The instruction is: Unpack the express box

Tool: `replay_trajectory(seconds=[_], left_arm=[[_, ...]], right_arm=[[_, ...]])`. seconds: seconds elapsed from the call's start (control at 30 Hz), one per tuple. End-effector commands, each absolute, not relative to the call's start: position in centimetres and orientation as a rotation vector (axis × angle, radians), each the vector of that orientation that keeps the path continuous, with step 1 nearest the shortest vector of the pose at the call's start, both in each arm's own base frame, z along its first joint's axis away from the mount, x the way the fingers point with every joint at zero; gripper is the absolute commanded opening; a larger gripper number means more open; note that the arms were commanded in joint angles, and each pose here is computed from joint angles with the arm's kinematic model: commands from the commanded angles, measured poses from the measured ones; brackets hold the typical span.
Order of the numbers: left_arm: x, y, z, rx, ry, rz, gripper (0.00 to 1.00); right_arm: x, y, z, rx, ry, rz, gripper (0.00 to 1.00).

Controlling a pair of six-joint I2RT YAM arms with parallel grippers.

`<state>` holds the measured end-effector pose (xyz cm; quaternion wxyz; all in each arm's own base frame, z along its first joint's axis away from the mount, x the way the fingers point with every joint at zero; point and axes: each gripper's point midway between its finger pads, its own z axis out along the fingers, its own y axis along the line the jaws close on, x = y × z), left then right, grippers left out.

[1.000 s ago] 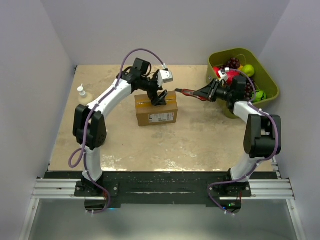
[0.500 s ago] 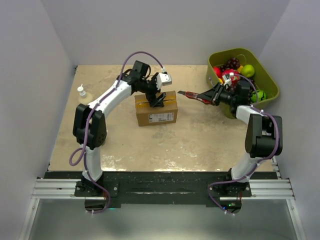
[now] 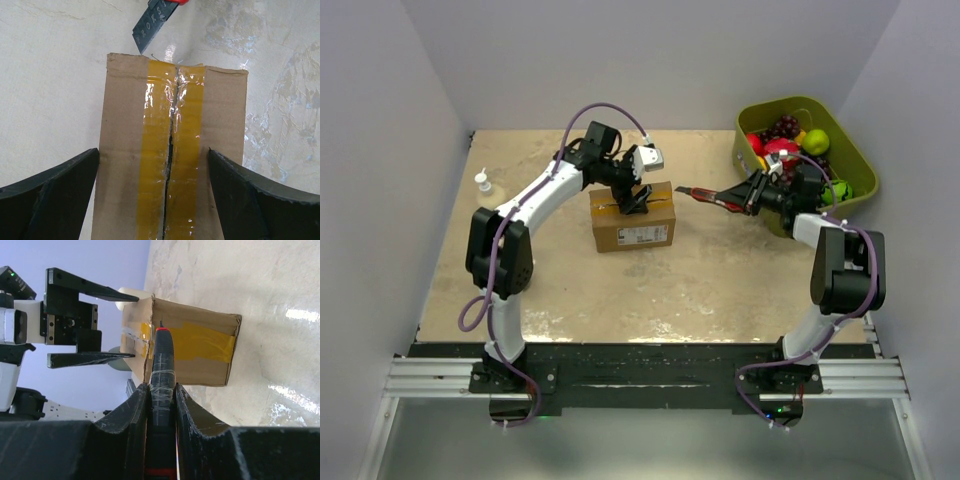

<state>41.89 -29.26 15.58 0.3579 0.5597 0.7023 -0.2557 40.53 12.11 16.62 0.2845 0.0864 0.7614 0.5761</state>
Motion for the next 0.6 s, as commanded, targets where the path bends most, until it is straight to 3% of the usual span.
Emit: replay_trajectory(seconds=[0.0,0.57], left_arm=[[42.1,-28.1,12.6,1.493,1.872,-0.578,0.93],[42.1,-28.2,12.5,1.492,1.871,-0.584,0.93]], right_arm=[[40.7,12.4,17.9,0.231,1.987,1.607,0.0],[40.4,12.9,17.2,0.173,2.022,1.622,0.0]])
